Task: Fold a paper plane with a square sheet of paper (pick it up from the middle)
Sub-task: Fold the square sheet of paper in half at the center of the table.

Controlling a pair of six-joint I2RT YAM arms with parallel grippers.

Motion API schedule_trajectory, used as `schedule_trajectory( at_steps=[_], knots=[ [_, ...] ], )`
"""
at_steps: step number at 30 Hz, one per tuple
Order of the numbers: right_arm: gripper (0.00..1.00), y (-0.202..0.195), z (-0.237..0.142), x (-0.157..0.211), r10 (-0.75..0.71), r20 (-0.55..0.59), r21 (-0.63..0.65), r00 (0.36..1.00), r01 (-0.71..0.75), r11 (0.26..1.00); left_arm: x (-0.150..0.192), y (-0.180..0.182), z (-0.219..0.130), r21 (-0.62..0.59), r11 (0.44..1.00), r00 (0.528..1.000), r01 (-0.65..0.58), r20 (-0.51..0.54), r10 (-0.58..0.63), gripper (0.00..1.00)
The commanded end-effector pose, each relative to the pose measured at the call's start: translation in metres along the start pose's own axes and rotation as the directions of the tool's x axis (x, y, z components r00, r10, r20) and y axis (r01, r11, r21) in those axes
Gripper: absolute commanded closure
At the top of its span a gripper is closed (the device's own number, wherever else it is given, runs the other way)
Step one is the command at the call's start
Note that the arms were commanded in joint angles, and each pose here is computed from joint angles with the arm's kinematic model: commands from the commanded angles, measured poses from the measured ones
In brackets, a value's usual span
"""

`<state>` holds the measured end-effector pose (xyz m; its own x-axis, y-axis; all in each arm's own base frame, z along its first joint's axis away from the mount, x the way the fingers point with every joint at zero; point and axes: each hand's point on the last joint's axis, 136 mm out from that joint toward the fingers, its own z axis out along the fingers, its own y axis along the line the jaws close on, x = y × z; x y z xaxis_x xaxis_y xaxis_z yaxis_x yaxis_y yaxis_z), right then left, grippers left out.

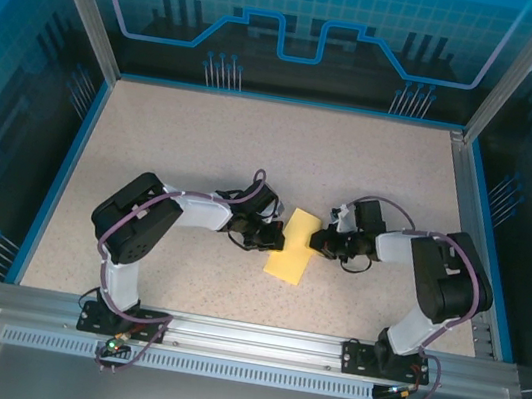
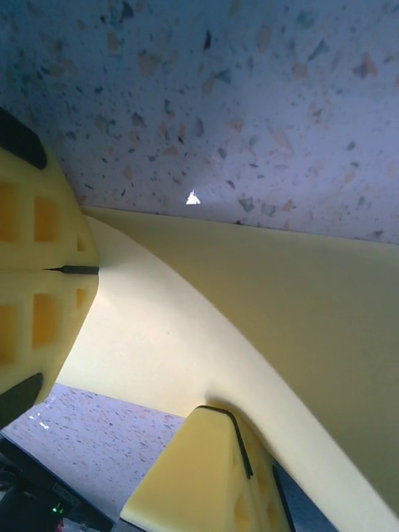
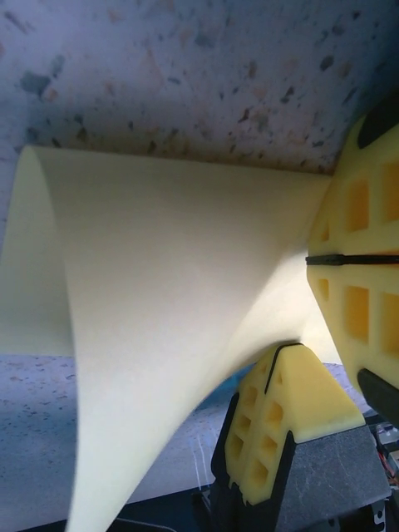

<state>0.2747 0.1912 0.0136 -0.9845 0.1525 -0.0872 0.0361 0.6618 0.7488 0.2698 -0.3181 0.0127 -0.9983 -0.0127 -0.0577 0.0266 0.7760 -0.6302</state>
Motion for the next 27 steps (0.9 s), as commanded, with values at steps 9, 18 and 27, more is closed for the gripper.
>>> schedule_trajectory(
  at_steps=[9,18,27],
  knots=[
    [0.90,-0.007,-0.010,-0.029,0.008,0.034,0.009,0.999,-0.009,1.000,0.023,0.037,0.006,-0.144,0.989,0.997,0.042,-0.063,-0.052,1.00],
    [0.90,-0.025,-0.005,-0.026,0.044,0.022,0.068,0.999,-0.046,0.997,0.024,0.038,0.005,-0.146,0.988,0.997,0.041,-0.063,-0.050,1.00],
    [0.89,0.006,-0.023,-0.051,-0.016,0.068,0.043,0.998,0.013,0.999,0.024,0.038,0.006,-0.147,0.988,0.997,0.041,-0.062,-0.051,1.00]
  ],
)
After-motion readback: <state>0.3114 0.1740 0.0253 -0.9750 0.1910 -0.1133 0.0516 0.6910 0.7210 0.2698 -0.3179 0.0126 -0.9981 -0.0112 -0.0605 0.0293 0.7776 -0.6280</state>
